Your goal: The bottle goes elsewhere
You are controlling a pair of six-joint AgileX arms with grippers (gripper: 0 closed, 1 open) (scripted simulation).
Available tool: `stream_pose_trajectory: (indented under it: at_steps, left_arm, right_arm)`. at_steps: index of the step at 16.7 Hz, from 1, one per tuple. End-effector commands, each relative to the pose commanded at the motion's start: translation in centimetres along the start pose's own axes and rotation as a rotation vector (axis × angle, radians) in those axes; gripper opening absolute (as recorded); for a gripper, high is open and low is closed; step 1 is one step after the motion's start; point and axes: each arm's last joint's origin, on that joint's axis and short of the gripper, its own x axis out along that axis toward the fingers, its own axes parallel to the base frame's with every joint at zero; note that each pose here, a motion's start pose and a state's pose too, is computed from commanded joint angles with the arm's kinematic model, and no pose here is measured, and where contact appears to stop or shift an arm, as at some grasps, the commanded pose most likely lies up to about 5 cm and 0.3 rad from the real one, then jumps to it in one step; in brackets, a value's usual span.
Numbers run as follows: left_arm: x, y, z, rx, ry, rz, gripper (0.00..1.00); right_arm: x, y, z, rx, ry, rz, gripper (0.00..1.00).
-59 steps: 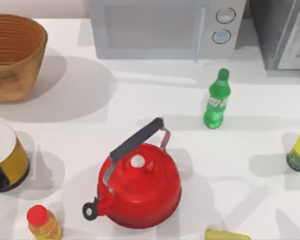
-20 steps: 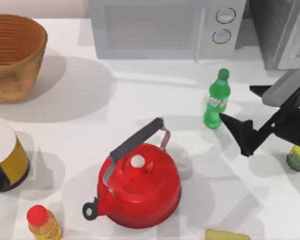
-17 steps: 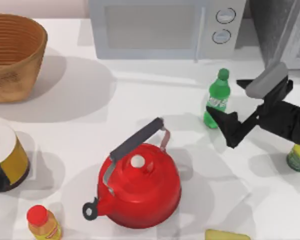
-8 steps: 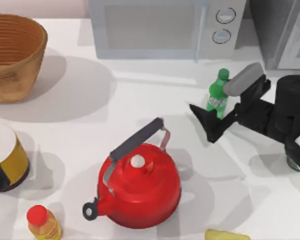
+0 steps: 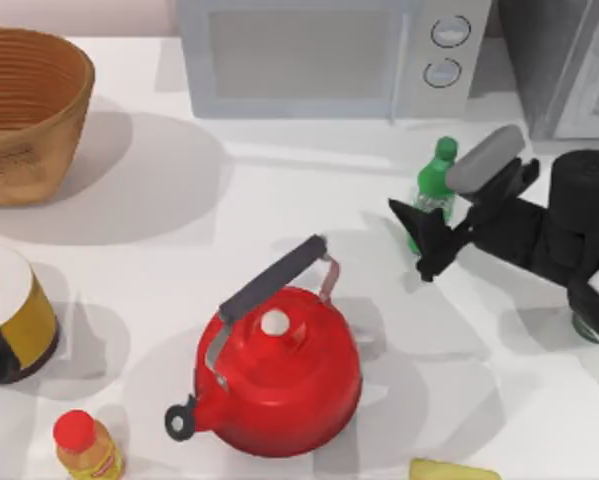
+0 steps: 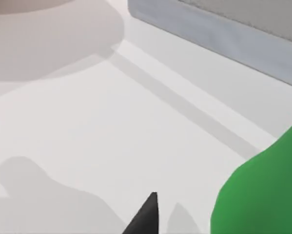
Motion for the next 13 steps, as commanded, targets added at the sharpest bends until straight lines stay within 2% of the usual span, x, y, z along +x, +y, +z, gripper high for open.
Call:
stream_pose_trajectory:
  at_steps: [6,13]
  left_arm:
    - [0.00,0.00,0.00,0.000,0.000,0.000,1.00]
    - [0.00,0.00,0.00,0.000,0.000,0.000,1.00]
  right_arm:
    - [0.00,0.00,0.00,0.000,0.000,0.000,0.02]
    - [0.00,0.00,0.00,0.000,0.000,0.000,0.00]
